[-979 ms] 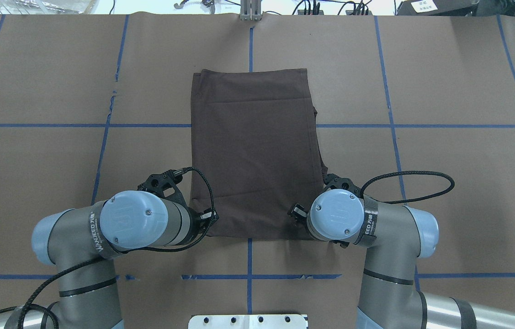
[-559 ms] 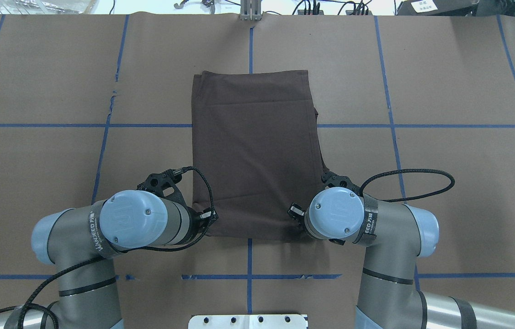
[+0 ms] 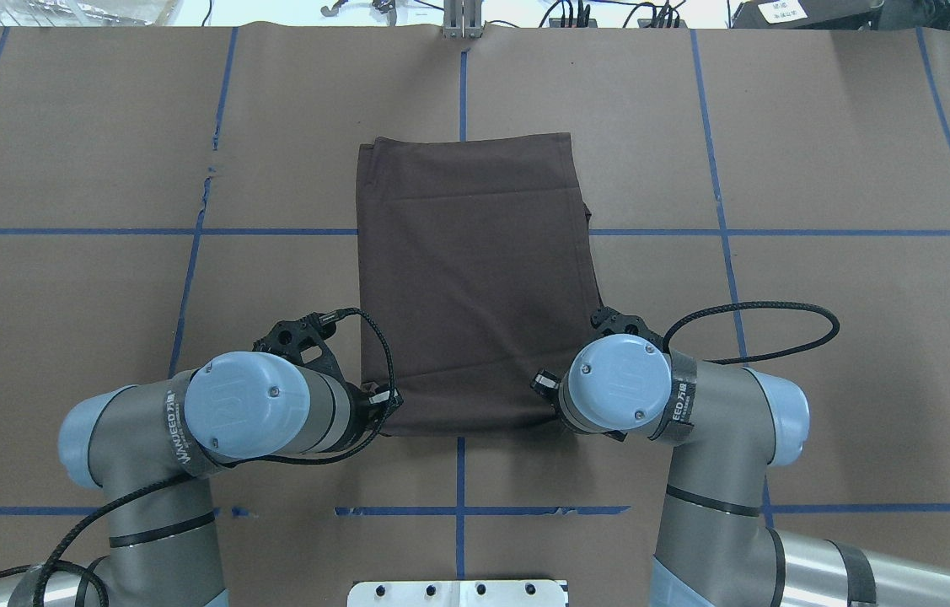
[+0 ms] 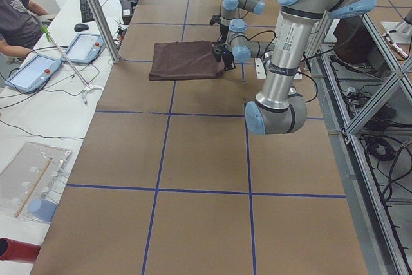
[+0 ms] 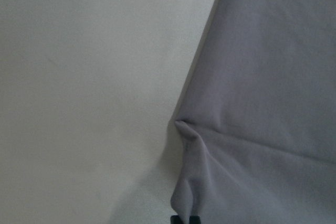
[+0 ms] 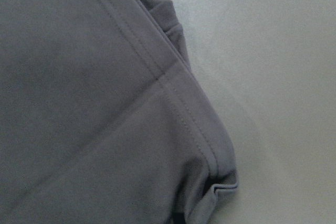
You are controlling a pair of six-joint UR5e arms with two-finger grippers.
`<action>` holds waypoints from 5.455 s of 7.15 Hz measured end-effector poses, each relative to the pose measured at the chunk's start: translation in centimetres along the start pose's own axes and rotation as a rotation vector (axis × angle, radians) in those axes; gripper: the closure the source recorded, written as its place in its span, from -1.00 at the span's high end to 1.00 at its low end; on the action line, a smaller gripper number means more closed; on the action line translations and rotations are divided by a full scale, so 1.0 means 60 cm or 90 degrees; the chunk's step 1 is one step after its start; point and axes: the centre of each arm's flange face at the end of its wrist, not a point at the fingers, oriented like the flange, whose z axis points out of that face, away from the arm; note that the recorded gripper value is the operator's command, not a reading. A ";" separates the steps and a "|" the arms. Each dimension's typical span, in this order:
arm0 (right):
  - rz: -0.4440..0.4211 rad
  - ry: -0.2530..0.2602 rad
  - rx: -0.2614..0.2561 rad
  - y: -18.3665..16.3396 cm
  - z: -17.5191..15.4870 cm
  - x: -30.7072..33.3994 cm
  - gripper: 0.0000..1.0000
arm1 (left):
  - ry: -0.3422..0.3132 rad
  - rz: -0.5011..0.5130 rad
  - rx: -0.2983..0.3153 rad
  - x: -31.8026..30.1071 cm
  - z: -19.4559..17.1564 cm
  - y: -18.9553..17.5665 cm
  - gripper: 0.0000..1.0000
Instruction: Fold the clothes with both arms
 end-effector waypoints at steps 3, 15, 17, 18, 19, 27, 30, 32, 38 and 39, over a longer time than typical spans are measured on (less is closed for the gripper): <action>0.001 -0.030 -0.004 -0.002 -0.039 -0.009 -1.00 | 0.012 0.003 -0.003 -0.002 -0.019 0.003 -1.00; 0.017 -0.065 -0.035 -0.154 -0.114 -0.120 -1.00 | 0.026 -0.003 0.054 0.030 -0.120 -0.119 -1.00; 0.043 -0.068 -0.028 -0.232 -0.085 -0.174 -1.00 | 0.040 -0.017 0.072 0.053 -0.094 -0.182 -1.00; 0.049 -0.078 -0.028 -0.260 -0.070 -0.192 -1.00 | 0.037 -0.019 0.077 0.065 -0.085 -0.209 -1.00; 0.055 -0.080 -0.026 -0.282 -0.056 -0.212 -0.23 | 0.036 -0.016 0.085 0.073 -0.076 -0.234 -0.66; -0.030 -0.065 -0.005 -0.558 -0.105 -0.228 1.00 | 0.032 0.143 0.129 0.067 -0.097 -0.530 1.00; -0.228 0.032 0.037 -0.743 -0.235 0.081 1.00 | -0.023 0.353 0.152 -0.209 -0.278 -0.709 1.00; -0.339 0.090 0.012 -0.818 -0.309 0.360 1.00 | -0.160 0.543 0.150 -0.440 -0.413 -0.840 1.00; -0.400 0.067 -0.082 -0.835 -0.277 0.805 1.00 | -0.182 0.522 0.028 -0.872 -0.392 -0.880 1.00; -0.376 0.047 -0.095 -0.841 -0.265 0.830 1.00 | -0.180 0.487 0.014 -0.874 -0.393 -0.872 1.00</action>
